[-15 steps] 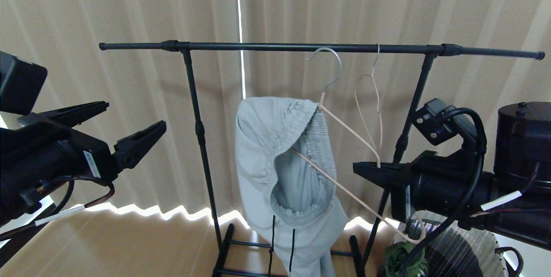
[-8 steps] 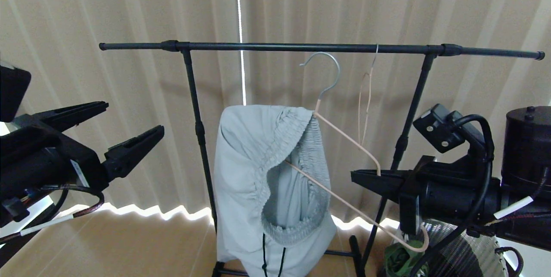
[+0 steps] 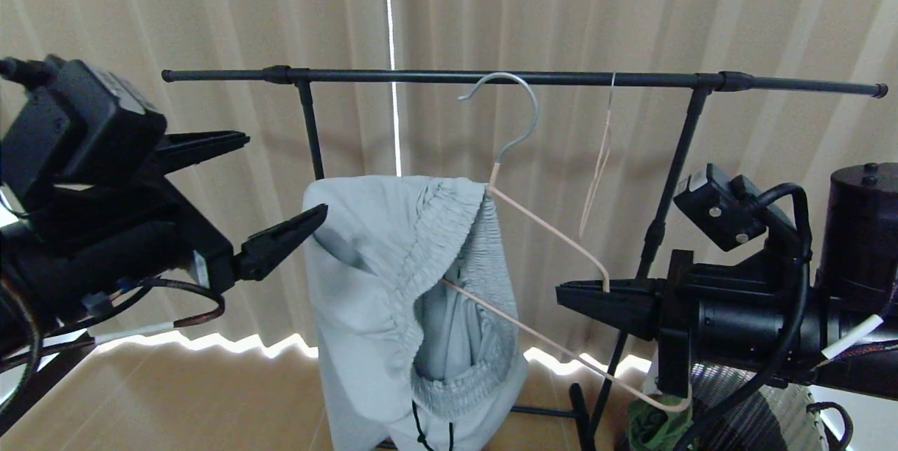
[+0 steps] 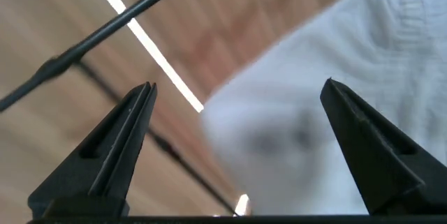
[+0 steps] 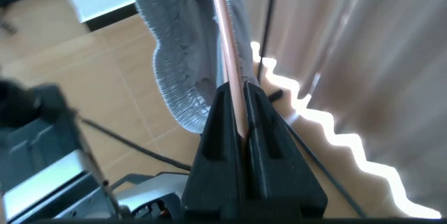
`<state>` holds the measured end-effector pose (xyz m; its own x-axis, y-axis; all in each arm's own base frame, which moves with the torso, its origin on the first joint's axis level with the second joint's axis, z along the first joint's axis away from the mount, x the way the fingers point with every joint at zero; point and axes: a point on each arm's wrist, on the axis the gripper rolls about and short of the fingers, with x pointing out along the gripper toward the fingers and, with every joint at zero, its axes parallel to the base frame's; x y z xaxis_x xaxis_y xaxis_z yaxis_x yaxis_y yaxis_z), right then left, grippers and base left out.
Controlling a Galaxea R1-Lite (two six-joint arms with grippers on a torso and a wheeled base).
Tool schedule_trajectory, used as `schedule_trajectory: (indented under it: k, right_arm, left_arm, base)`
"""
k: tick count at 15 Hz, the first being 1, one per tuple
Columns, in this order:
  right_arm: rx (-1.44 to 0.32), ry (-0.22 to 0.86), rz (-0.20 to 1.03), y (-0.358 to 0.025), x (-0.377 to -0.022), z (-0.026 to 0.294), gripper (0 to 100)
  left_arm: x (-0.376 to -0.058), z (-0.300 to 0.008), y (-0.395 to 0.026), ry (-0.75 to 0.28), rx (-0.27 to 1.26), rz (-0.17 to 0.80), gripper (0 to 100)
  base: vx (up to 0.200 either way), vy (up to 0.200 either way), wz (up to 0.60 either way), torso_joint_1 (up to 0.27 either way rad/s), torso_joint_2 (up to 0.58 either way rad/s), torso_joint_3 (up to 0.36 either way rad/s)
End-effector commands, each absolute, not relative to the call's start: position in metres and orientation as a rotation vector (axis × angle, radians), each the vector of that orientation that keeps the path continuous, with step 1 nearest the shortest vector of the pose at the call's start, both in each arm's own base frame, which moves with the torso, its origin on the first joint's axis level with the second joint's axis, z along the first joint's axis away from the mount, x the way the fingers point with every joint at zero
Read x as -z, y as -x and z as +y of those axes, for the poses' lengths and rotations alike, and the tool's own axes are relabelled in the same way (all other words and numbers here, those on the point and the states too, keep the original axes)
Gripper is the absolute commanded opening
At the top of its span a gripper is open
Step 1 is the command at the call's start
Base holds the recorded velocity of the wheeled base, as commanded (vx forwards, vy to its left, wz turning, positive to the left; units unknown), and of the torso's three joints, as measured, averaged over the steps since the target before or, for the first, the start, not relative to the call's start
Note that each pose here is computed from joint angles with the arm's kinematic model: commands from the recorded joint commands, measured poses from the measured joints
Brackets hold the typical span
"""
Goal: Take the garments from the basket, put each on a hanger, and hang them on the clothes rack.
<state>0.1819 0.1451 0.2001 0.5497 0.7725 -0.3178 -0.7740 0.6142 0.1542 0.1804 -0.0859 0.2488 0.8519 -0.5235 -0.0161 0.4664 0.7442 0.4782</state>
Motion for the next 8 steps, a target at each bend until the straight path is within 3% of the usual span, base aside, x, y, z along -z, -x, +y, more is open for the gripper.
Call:
schedule_trajectory:
  k: [1, 8]
  right_arm:
    - [-0.929, 0.006, 0.373, -0.182, -0.2, 0.146, 0]
    - [-1.009, 0.05, 0.369, -0.172, -0.198, 0.161, 0]
  left_arm:
    - [-0.241, -0.105, -0.199, -0.524, 0.599, -0.09, 100]
    - [-0.218, -0.128, -0.217, -0.625, 0.671, -0.035, 100]
  base:
    - [0.0, 0.0, 0.0, 0.0, 0.0, 0.0]
    - [0.0, 0.0, 0.0, 0.0, 0.0, 0.0]
